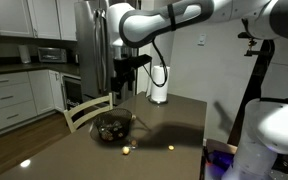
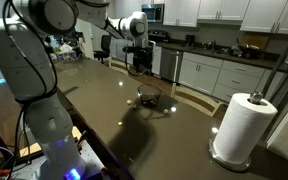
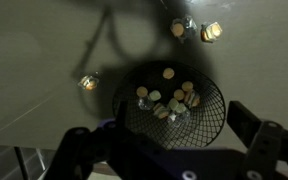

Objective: Pick an object from the basket and put it on the table

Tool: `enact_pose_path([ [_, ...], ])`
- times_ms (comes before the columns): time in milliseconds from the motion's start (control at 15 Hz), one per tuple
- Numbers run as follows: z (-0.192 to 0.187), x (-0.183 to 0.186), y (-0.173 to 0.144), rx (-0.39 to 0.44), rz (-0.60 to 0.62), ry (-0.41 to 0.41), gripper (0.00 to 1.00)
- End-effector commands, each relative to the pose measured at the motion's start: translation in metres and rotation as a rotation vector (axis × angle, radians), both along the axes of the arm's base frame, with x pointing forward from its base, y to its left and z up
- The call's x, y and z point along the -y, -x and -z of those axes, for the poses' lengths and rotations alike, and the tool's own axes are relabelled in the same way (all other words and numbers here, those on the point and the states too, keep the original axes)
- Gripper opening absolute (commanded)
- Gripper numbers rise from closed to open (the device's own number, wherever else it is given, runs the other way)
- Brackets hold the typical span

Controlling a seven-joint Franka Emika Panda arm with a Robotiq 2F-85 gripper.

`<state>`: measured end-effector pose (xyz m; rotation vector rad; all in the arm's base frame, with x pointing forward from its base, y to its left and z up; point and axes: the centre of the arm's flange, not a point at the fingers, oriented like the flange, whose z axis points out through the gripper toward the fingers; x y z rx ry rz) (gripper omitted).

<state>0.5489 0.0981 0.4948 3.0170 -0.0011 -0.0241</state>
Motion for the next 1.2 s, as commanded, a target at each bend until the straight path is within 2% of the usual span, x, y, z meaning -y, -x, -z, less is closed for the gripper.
enact_pose_path([
  [0,0.012,-0.001,-0.060,-0.115,-0.049,-0.031,1.00],
  [200,0.039,0.012,-0.084,-0.201,-0.049,-0.042,1.00],
  [467,0.077,0.032,-0.095,-0.278,-0.043,-0.073,1.00],
  [667,0.105,0.035,-0.086,-0.281,-0.038,-0.084,1.00],
  [733,0.100,0.034,-0.085,-0.275,-0.026,-0.057,1.00],
  [933,0.106,0.034,-0.085,-0.284,-0.025,-0.056,1.00],
  [1133,0.119,0.028,-0.091,-0.224,-0.066,-0.079,1.00],
])
